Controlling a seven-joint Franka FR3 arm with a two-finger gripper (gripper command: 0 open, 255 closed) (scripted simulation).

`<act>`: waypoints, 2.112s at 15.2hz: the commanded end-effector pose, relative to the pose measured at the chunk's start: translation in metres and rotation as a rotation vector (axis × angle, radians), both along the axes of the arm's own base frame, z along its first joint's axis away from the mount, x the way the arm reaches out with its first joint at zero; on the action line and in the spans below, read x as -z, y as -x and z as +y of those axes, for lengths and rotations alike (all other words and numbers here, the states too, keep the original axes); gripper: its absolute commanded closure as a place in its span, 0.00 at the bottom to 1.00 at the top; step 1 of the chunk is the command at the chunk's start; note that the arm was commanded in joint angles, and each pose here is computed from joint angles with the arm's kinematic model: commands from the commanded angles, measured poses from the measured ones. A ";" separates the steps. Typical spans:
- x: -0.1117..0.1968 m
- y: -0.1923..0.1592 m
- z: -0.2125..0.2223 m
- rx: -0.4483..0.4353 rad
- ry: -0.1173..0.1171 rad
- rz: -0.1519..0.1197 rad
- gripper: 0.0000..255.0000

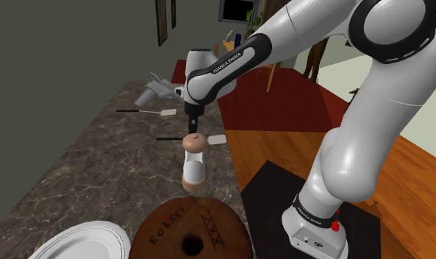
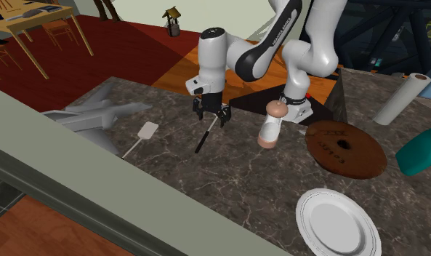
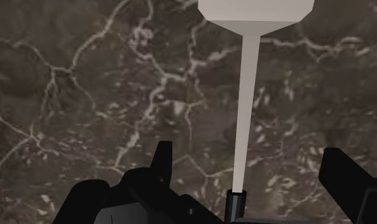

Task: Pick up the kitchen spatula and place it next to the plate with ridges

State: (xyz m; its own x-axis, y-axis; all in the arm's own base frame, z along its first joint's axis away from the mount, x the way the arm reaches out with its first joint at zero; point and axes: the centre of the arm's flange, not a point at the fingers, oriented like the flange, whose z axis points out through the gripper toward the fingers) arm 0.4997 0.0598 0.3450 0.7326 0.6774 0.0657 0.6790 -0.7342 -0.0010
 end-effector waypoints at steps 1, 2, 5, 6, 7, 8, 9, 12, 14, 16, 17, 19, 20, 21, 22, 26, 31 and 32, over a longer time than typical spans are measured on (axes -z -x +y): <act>0.006 0.000 0.000 0.000 0.000 -0.001 0.00; 0.007 0.000 0.000 0.000 0.000 -0.001 0.00; 0.007 0.000 0.000 0.000 0.000 -0.001 0.00; 0.007 0.000 0.000 0.000 0.000 -0.001 0.00; 0.007 0.000 0.000 0.000 0.000 -0.001 0.00; 0.006 0.000 0.000 0.000 0.000 -0.001 0.00; 0.006 0.000 0.000 0.000 0.000 -0.001 1.00; 0.006 0.000 0.000 0.000 0.000 -0.001 1.00; 0.006 0.000 0.000 0.000 0.000 -0.001 1.00; 0.006 0.000 0.000 0.000 0.000 -0.001 1.00; 0.006 0.000 0.000 0.000 0.000 -0.001 1.00; 0.001 0.000 0.000 0.000 0.000 -0.001 1.00; -0.004 0.000 0.000 0.000 0.000 -0.001 1.00; -0.009 0.000 0.000 0.000 0.000 -0.001 1.00; -0.015 0.000 0.000 0.000 0.000 -0.001 1.00; -0.036 0.000 0.000 0.000 0.000 -0.001 1.00; -0.062 0.000 0.000 0.000 0.000 -0.001 1.00; -0.067 0.000 0.000 0.000 0.000 -0.001 1.00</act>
State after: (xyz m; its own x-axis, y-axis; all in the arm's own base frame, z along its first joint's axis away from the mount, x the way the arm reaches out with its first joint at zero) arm 0.5002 0.0596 0.4057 0.7325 0.6775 0.0668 0.6791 -0.7341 -0.0003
